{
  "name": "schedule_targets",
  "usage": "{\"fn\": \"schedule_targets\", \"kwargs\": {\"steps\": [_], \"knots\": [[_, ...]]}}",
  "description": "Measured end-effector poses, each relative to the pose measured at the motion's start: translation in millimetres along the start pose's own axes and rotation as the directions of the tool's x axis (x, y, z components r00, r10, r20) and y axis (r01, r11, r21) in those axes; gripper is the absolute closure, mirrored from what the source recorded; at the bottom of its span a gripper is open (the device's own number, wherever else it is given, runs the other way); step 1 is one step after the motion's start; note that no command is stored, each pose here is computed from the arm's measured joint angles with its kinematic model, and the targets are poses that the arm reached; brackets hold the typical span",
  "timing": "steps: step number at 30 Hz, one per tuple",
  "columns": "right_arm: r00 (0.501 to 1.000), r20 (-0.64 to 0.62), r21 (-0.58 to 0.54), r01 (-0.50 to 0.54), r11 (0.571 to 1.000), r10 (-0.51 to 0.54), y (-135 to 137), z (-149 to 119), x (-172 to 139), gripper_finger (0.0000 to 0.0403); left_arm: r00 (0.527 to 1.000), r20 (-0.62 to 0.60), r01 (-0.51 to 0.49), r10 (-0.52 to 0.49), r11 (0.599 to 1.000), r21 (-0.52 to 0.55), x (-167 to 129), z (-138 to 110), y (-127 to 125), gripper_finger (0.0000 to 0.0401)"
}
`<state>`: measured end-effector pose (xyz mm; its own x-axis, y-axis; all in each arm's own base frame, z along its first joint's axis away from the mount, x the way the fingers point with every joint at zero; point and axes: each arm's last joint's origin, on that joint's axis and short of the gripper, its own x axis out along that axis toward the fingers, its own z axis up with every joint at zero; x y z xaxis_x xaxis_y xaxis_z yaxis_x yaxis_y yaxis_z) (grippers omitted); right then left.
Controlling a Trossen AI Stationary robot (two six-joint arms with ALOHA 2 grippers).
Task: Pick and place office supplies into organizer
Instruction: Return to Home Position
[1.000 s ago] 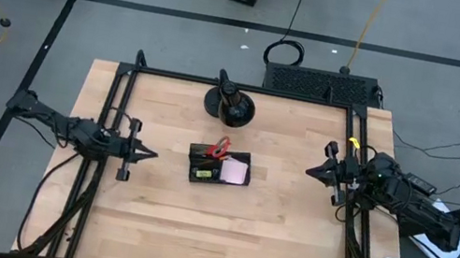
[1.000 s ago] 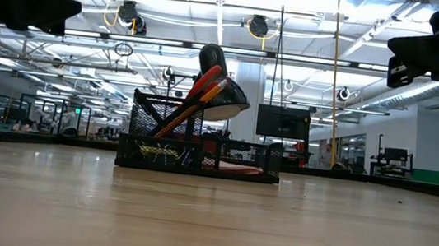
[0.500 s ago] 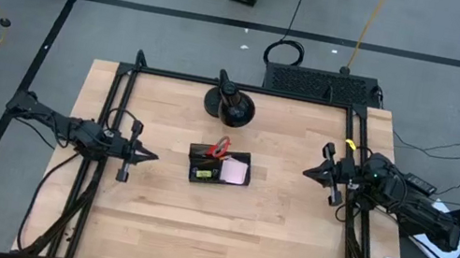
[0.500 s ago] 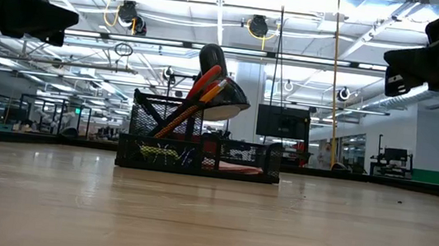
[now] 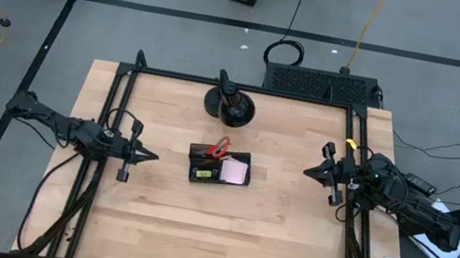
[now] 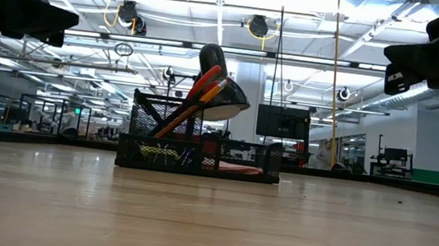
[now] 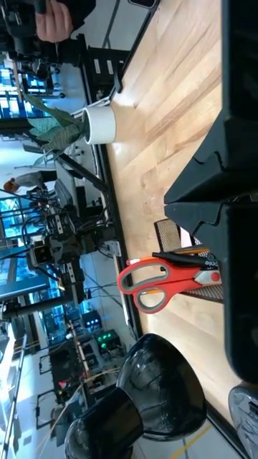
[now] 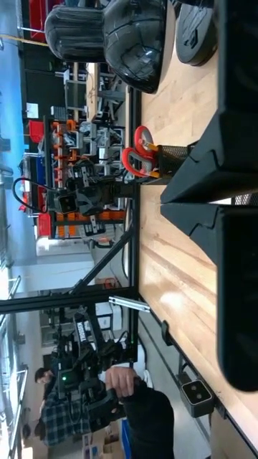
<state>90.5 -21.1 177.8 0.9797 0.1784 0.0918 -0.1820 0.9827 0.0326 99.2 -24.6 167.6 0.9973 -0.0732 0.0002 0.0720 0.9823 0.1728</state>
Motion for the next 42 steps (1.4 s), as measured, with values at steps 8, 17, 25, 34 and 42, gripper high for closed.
{"fn": "schedule_targets", "kwargs": {"steps": [8,17,25,34,42], "knots": [[1.0,0.013,-0.011,-0.001,1.0,0.001,0.1,1.4,0.0,0.0403,1.0,-0.001,0.003,-0.003,1.0,-0.004,0.0,-0.2,-0.1,0.0399],[0.999,0.034,-0.03,-0.003,1.0,0.004,0.4,3.7,-0.1,0.0403,1.0,-0.016,-0.025,0.025,0.999,-0.024,0.1,-1.3,0.6,0.0389],[1.0,0.031,-0.021,-0.002,1.0,0.003,0.3,3.2,0.0,0.0403,0.999,-0.019,-0.042,0.042,0.999,-0.027,0.0,-1.3,1.1,0.0393],[1.0,0.03,-0.02,-0.002,1.0,0.003,0.3,3.2,0.0,0.0401,0.999,-0.018,-0.043,0.042,0.998,-0.046,0.0,-1.2,1.1,0.0382],[1.0,0.03,-0.02,-0.002,1.0,0.003,0.3,3.2,0.0,0.0401,0.999,-0.017,-0.043,0.042,0.998,-0.046,0.0,-1.2,1.1,0.0365]]}}
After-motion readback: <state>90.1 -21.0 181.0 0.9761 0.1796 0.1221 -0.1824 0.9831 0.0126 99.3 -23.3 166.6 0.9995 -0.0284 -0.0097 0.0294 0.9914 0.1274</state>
